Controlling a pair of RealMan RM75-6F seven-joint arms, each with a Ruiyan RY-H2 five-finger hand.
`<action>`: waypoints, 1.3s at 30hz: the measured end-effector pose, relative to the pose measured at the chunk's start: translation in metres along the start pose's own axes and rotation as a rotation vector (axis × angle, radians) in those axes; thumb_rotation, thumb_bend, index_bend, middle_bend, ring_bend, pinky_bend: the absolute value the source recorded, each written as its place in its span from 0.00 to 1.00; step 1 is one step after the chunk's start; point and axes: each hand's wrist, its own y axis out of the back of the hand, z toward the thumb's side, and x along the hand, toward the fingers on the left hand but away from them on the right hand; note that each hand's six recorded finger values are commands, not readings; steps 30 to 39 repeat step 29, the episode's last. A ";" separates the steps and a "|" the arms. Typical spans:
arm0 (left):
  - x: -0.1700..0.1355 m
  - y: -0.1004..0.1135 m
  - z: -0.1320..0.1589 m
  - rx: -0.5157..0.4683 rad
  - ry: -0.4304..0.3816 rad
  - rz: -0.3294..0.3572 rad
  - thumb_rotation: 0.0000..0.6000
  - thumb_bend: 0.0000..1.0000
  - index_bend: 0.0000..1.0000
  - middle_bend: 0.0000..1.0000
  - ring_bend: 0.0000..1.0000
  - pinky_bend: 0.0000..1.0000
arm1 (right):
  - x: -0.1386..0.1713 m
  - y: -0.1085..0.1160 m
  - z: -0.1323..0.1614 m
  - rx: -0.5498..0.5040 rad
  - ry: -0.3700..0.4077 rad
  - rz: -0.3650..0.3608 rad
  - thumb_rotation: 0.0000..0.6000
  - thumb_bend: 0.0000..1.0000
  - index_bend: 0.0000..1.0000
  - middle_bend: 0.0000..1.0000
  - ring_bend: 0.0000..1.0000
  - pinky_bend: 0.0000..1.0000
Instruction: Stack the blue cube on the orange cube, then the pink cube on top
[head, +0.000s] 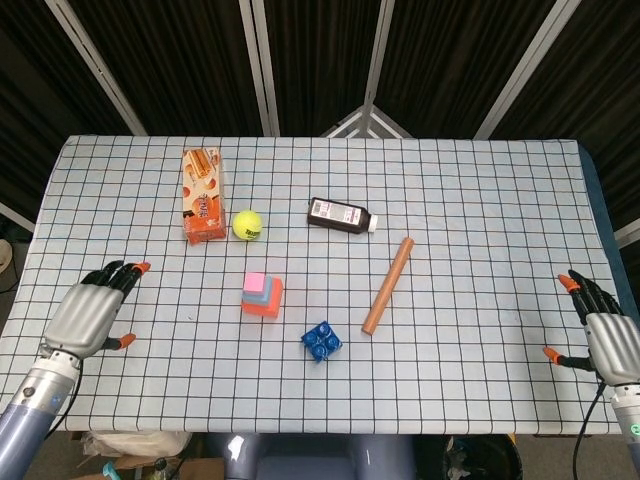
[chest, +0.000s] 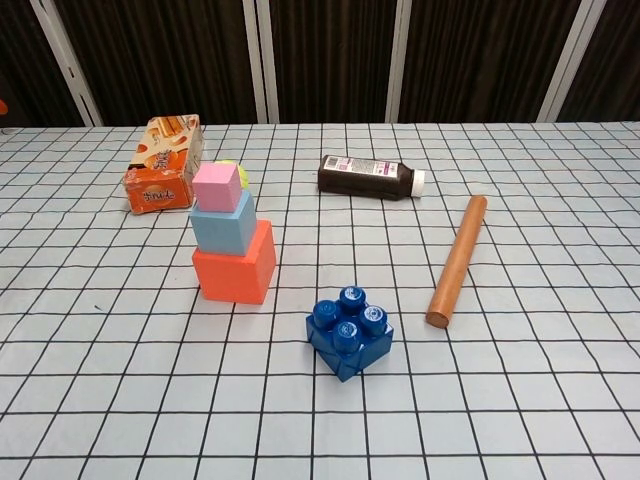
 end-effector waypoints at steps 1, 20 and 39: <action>-0.003 -0.006 -0.004 -0.003 0.003 0.014 1.00 0.17 0.08 0.11 0.09 0.18 | 0.001 0.000 0.001 0.005 0.001 -0.006 1.00 0.13 0.00 0.02 0.06 0.13; -0.034 -0.043 -0.034 -0.137 -0.001 0.305 1.00 0.17 0.14 0.13 0.09 0.16 | -0.001 0.004 0.011 0.065 0.042 -0.105 1.00 0.13 0.00 0.01 0.06 0.13; -0.038 -0.047 -0.042 -0.115 0.048 0.274 1.00 0.17 0.14 0.15 0.09 0.16 | -0.003 0.001 0.014 0.067 0.037 -0.093 1.00 0.13 0.00 0.02 0.06 0.13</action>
